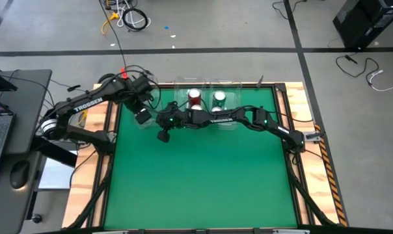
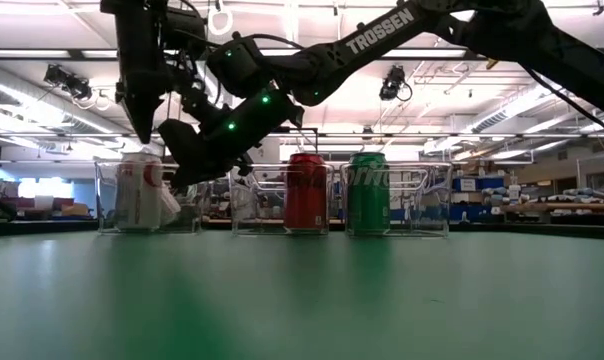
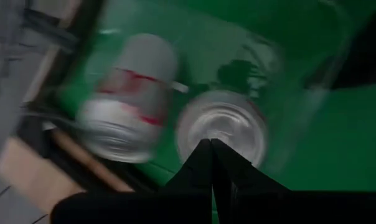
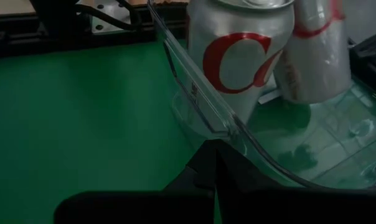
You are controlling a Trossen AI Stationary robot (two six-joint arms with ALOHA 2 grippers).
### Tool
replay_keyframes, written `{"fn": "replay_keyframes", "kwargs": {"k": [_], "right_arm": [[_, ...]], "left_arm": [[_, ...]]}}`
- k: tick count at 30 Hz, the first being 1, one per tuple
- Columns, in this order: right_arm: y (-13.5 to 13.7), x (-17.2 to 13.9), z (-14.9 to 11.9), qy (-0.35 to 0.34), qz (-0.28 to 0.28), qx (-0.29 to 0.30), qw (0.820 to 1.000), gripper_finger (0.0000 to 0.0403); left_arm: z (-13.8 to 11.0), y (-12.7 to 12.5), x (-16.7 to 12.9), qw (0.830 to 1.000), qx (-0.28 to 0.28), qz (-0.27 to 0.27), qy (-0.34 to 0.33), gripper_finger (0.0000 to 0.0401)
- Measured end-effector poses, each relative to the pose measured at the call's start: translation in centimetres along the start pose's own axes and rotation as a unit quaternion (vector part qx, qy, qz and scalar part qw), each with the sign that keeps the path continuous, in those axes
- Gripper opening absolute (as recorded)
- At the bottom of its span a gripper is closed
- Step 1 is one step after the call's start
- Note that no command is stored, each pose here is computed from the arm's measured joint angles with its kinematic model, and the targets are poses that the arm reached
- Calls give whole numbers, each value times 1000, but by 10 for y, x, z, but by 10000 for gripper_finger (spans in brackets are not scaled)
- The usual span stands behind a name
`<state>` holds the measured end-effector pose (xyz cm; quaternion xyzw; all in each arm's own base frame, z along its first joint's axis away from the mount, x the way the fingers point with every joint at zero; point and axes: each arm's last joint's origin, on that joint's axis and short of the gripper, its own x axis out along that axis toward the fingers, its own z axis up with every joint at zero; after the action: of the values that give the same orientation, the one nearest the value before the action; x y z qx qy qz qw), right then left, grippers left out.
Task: Sort soda cans
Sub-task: Adjust the top silver-red-black soda can
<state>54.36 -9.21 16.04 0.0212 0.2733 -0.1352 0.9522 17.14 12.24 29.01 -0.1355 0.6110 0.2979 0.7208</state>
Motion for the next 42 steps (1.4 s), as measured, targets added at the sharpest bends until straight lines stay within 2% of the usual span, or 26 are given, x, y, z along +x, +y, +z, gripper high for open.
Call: {"fn": "replay_keyframes", "kwargs": {"k": [4, 6, 13, 17, 22, 31, 37, 42], "right_arm": [[1, 0, 0, 0, 0, -3, 1000, 0], [2, 0, 0, 0, 1, -6, 1000, 0], [4, 0, 0, 0, 1, -15, 1000, 0], [4, -1, 0, 0, 1, -15, 1000, 0], [4, -1, 0, 0, 4, -15, 1000, 0], [4, -1, -1, 4, 6, -16, 1000, 0], [9, -13, 4, 35, 11, -27, 999, 0], [14, -36, 22, 38, 16, -50, 998, 0]], "left_arm": [[1, 4, -1, 996, -38, 75, -8, 0], [1, 6, 0, 995, -49, 85, -7, 0], [0, 6, -1, 995, -48, 83, -2, 0], [-6, 6, -1, 994, -59, 86, 22, 0], [-11, 8, -2, 988, -86, 125, 42, 0], [-4, 11, 8, 989, -88, 115, 36, 0], [-8, 16, 21, 986, -99, 124, 46, 0], [-4, 18, 22, 986, -100, 131, 27, 0]]}}
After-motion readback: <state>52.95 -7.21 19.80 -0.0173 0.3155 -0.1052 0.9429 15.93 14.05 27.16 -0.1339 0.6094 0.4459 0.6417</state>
